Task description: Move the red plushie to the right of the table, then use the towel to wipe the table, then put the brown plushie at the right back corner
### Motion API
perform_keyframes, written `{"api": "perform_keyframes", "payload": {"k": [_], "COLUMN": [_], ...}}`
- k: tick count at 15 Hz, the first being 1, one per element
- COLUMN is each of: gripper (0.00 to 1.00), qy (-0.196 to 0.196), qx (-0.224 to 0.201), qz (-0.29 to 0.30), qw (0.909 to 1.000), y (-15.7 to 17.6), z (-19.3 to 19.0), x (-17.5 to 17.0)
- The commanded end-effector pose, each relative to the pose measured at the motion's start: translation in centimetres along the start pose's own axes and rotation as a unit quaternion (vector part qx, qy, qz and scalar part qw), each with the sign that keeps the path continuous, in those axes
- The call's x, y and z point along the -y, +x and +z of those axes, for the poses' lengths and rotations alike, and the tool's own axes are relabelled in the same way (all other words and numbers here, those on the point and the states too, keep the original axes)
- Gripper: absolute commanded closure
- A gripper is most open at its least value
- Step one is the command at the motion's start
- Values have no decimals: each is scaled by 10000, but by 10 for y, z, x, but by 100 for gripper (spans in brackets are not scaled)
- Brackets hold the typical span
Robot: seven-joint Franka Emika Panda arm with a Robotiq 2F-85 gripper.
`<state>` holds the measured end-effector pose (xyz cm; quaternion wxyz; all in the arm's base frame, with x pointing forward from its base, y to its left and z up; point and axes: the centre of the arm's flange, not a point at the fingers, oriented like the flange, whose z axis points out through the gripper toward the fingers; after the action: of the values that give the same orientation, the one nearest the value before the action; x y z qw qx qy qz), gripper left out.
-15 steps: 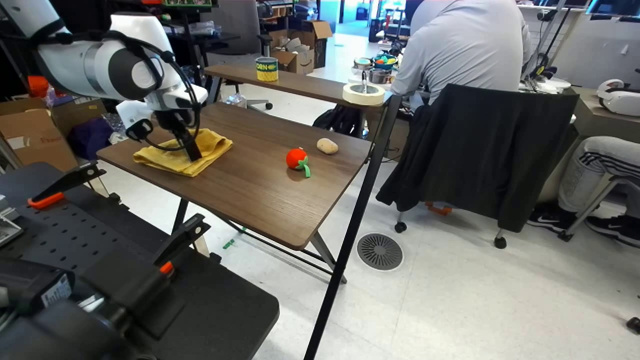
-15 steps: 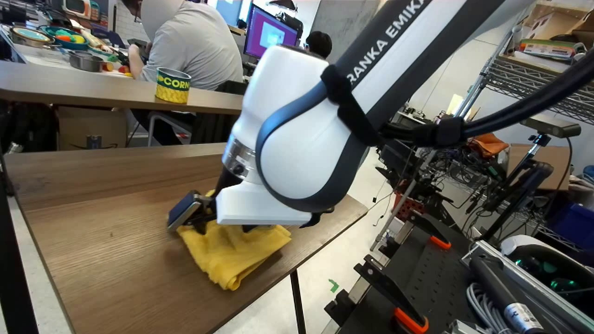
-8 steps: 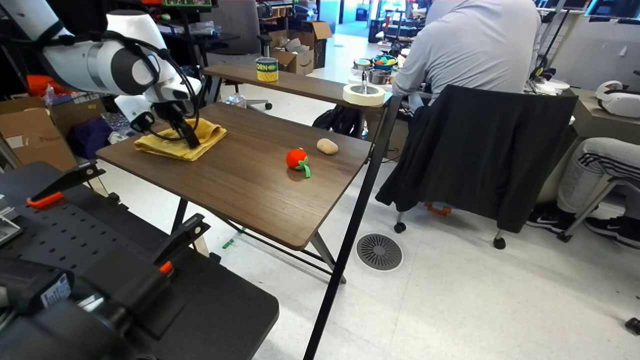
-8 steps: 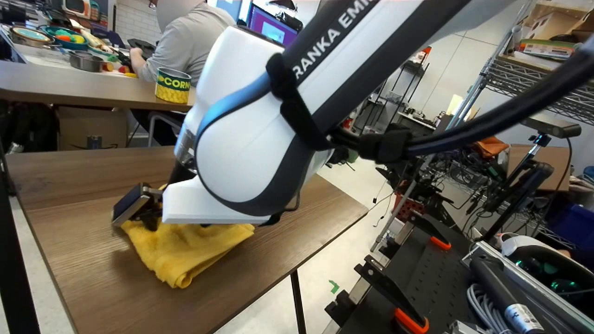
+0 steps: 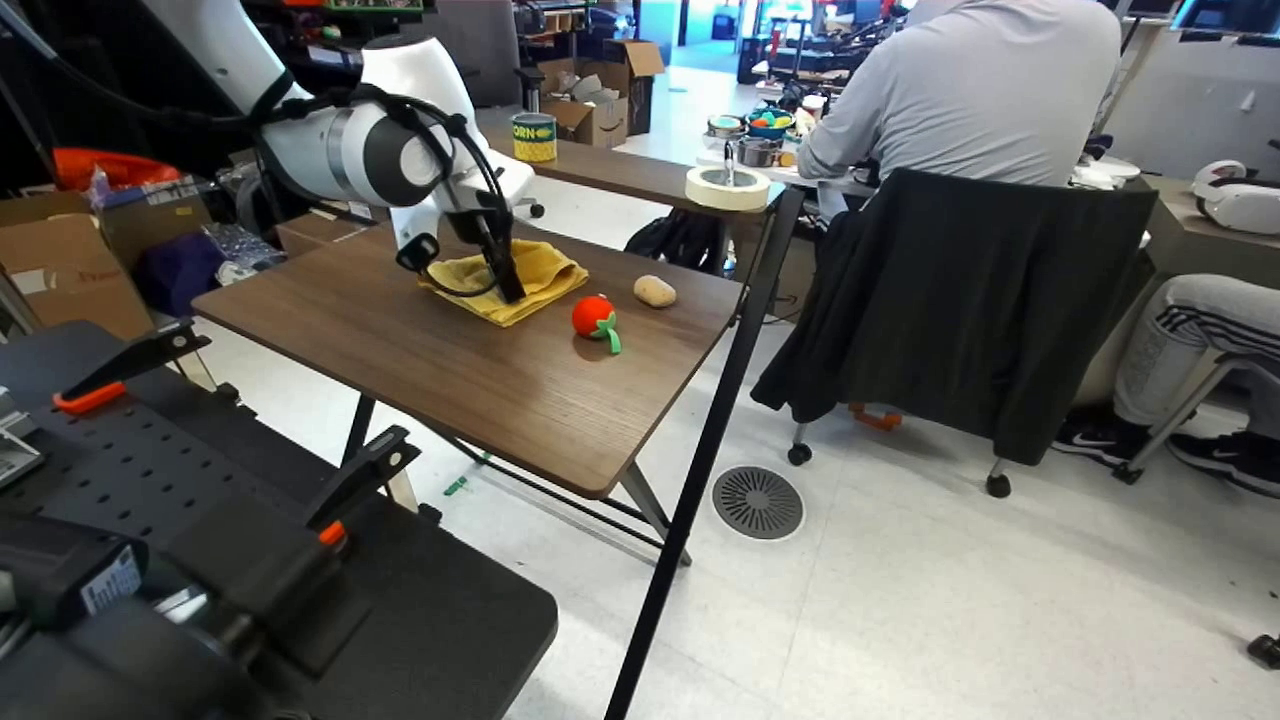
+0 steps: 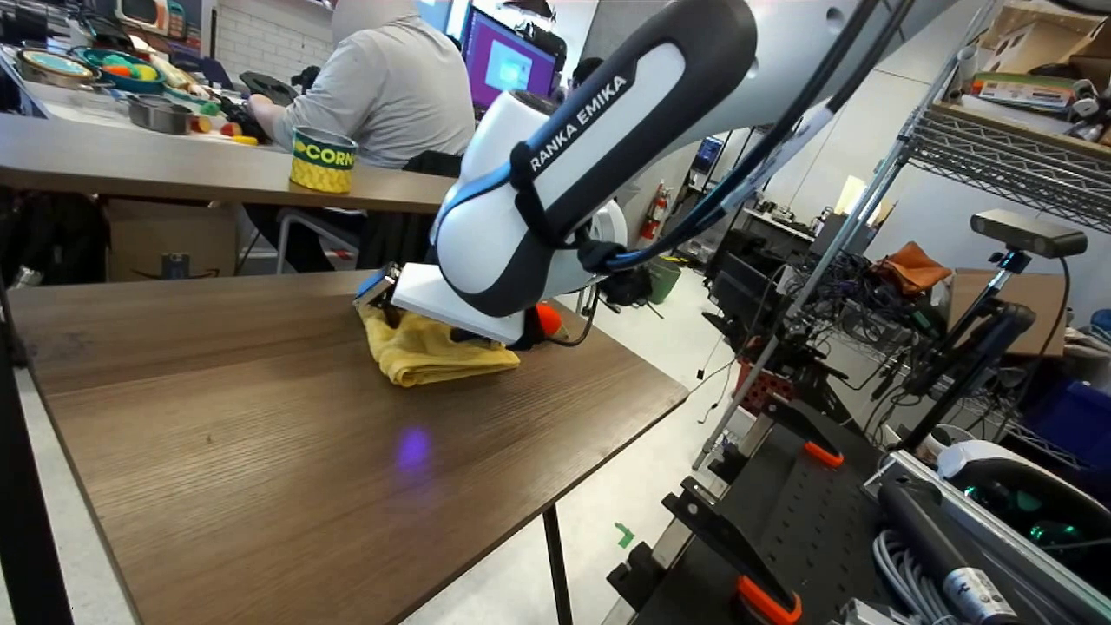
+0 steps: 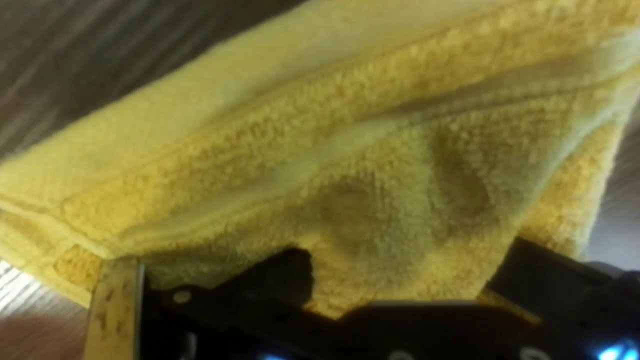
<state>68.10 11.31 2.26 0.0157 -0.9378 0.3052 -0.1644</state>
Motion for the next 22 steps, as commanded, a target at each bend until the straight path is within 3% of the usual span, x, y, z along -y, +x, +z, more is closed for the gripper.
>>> {"api": "perform_keyframes", "payload": {"k": [1, 6, 9, 12, 16, 19, 22], "gripper": [0, 0, 0, 0, 0, 0, 0], "qy": [183, 664, 771, 531, 377, 380, 407], "qx": [-45, 1, 276, 705, 1109, 1435, 1714], "qz": [149, -678, -1180, -1663, -2023, -2460, -3010], "qw": [9997, 9955, 9896, 9821, 9723, 9578, 9372], "y": [-7, -69, -117, -145, -156, -182, -222], "z": [37, 34, 31, 13, -28, -43, -48], "x": [31, 111, 146, 135, 100, 87, 87]}}
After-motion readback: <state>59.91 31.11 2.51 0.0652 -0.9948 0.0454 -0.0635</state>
